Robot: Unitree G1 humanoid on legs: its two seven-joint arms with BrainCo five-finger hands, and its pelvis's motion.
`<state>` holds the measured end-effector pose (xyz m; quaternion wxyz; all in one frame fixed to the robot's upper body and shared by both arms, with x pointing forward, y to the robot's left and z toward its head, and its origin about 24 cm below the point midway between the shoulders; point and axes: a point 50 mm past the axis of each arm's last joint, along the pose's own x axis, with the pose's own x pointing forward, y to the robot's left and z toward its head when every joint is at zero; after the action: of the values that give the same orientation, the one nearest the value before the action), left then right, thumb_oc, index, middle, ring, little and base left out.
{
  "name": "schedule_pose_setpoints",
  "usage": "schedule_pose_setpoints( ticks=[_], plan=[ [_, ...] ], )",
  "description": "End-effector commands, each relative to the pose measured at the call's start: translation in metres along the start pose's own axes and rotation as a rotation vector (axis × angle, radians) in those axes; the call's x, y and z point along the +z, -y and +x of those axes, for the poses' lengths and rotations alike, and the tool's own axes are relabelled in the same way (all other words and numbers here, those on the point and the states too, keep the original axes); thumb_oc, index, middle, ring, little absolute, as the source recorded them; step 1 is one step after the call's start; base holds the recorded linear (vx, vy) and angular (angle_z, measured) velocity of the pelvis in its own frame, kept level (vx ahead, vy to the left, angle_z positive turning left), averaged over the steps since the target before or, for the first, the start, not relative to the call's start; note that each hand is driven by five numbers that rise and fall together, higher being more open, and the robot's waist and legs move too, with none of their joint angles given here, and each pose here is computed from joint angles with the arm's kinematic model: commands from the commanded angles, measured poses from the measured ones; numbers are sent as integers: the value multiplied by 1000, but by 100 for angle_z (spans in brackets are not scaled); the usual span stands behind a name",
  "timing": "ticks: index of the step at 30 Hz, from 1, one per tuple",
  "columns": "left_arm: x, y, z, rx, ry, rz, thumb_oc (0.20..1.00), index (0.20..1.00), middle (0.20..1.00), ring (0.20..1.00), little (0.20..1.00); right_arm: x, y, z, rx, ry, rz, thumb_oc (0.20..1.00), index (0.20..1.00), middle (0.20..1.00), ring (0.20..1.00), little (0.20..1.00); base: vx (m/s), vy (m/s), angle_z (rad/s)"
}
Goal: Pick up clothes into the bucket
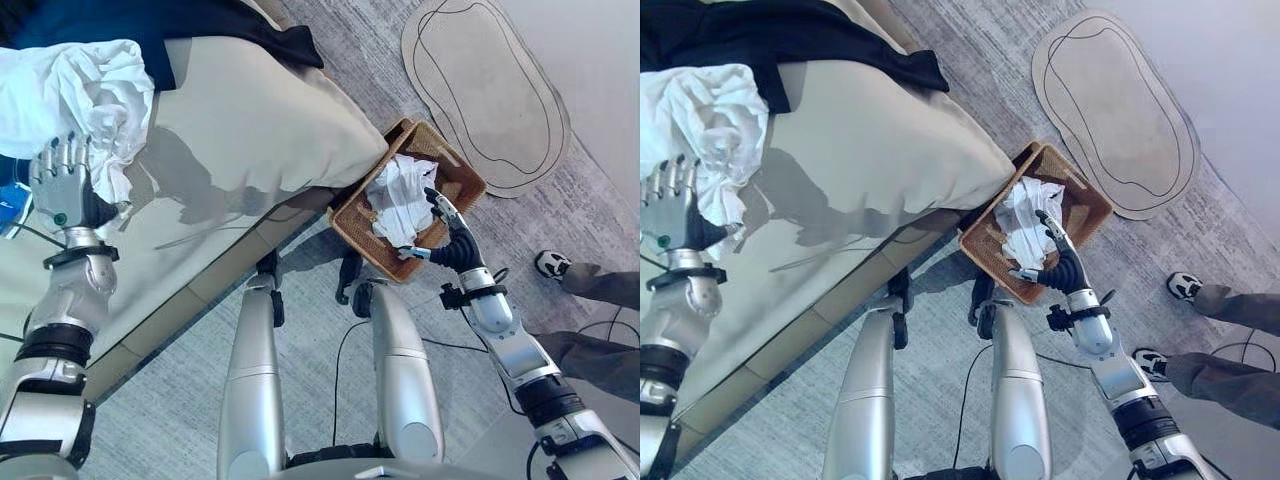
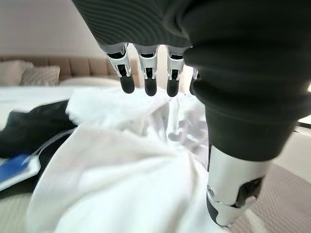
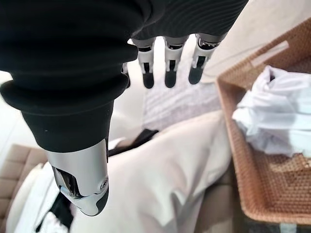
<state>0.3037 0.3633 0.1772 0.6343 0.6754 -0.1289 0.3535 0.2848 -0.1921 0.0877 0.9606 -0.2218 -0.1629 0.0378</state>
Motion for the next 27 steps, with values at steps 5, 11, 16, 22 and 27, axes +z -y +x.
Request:
schedule_pose_setpoints(
  ticks=[5,11,16,22,27],
  plan=[
    [-10,-11,10,10,34,154,1000,1000,1000,1000,1000,10,6,-15,-25,64,49,1000,1000,1000,1000,1000,-4,6,0],
    [-14,8,-1,-120,64,246,1000,1000,1000,1000,1000,15,7,-13,-18,87,69,1000,1000,1000,1000,1000,-13,22,0],
    [-17,28,-4,-337,71,361,1000,1000,1000,1000,1000,15,8,-11,-1,81,57,1000,1000,1000,1000,1000,-19,18,-2],
    [-15,40,-7,-449,109,429,1000,1000,1000,1000,1000,20,8,-10,35,104,61,1000,1000,1000,1000,1000,0,0,0],
    [-15,45,-10,-506,111,448,200,200,200,200,200,20,10,-9,29,103,56,1000,1000,1000,1000,1000,0,0,0]
  ],
)
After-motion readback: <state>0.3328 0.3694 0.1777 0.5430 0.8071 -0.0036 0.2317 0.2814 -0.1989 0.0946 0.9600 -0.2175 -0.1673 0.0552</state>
